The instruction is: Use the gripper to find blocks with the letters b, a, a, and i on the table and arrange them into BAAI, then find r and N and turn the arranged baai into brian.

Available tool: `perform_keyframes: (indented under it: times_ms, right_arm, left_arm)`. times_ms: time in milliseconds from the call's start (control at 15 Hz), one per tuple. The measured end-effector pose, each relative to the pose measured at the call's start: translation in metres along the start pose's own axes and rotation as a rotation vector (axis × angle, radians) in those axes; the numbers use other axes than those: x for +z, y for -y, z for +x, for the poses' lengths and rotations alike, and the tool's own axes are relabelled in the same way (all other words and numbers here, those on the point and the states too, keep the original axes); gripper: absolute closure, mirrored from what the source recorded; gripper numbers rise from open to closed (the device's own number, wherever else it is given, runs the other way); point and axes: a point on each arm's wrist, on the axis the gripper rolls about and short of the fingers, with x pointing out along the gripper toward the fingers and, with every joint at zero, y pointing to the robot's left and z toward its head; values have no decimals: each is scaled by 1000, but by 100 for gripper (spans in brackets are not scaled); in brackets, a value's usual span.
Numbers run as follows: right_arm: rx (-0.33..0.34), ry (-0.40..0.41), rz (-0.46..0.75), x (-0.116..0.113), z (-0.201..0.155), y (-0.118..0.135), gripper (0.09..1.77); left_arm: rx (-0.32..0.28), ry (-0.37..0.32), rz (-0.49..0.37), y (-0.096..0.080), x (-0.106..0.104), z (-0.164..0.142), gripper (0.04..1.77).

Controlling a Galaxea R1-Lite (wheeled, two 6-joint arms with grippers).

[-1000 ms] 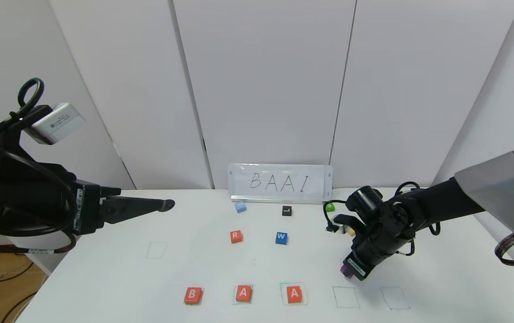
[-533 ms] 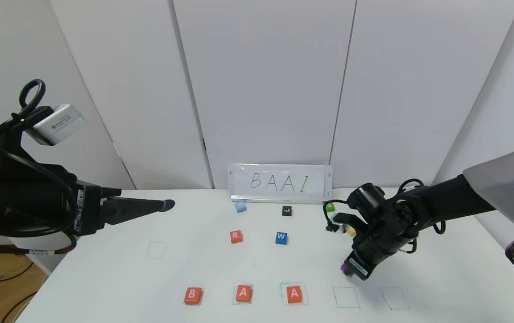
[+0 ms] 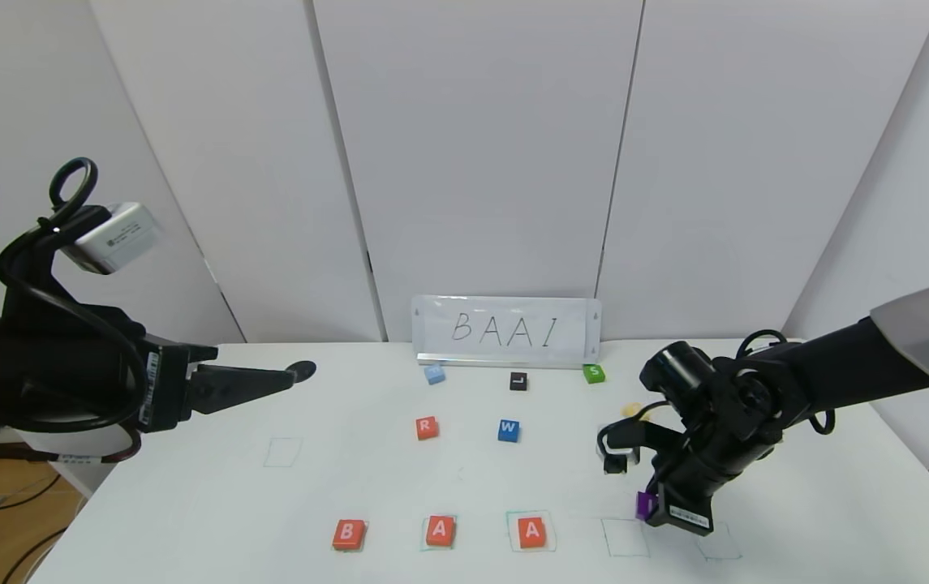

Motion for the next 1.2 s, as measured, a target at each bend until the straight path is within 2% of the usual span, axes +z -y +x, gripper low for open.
perform_keyframes:
  times_ms: [200, 333, 1200]
  right_arm:
    - [38, 17, -119, 4, -3, -8, 133]
    - [54, 29, -153, 9, -1, -13, 133]
    - [89, 13, -204, 18, 17, -20, 133]
  left_arm:
    - [-2, -22, 13, -2, -2, 6, 9]
    - [-4, -31, 17, -2, -3, 8, 9]
    - [-8, -41, 46, -1, -8, 8, 9]
